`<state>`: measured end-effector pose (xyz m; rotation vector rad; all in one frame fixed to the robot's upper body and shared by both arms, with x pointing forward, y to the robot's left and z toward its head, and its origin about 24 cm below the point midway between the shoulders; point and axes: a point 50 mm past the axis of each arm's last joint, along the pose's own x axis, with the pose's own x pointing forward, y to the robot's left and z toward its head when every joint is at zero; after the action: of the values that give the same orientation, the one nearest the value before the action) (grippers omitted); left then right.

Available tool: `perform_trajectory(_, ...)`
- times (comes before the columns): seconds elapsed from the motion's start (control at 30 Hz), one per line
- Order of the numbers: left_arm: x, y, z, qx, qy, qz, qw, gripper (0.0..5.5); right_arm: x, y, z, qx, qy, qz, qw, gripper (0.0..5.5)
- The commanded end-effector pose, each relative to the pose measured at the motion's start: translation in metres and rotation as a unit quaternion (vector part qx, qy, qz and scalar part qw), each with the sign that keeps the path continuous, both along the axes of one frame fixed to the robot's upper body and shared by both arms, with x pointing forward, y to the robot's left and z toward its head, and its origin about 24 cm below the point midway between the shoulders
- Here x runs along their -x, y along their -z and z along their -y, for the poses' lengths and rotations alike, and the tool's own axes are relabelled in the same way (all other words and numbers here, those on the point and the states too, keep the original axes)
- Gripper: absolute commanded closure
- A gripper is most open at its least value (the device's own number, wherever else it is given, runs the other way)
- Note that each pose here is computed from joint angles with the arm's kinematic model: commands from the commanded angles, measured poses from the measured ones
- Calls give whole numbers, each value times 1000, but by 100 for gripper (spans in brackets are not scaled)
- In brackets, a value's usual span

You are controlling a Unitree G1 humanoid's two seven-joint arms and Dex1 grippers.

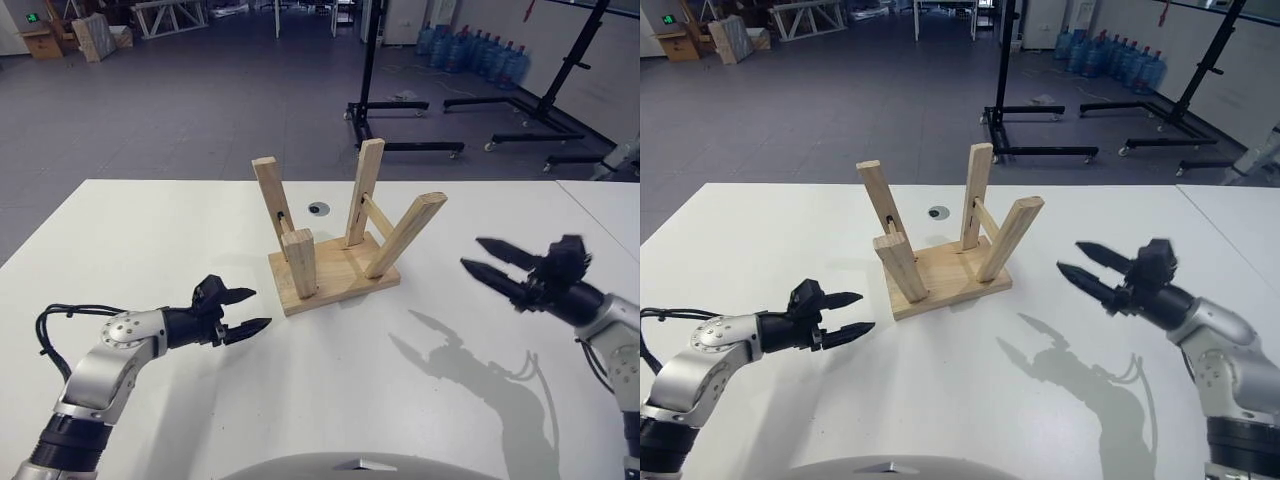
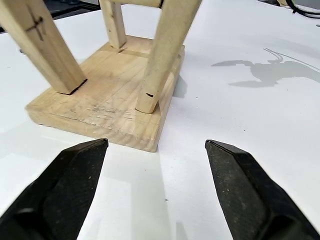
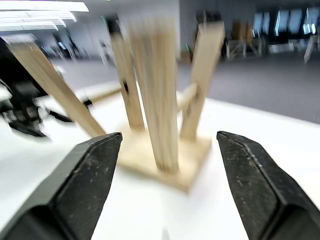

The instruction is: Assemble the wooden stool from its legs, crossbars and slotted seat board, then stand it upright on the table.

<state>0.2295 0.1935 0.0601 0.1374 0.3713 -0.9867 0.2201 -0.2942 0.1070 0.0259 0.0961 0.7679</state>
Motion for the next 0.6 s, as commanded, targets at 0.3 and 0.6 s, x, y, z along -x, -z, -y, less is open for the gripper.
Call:
perform_trajectory(0.3, -6, 14, 66, 35, 47, 45, 997, 194, -47, 25, -3, 59, 17, 27, 998, 202)
perform_trajectory(0.6, -29, 36, 85, 25, -47, 93, 994, 236, -62, 23, -13, 80, -32, 39, 995, 197)
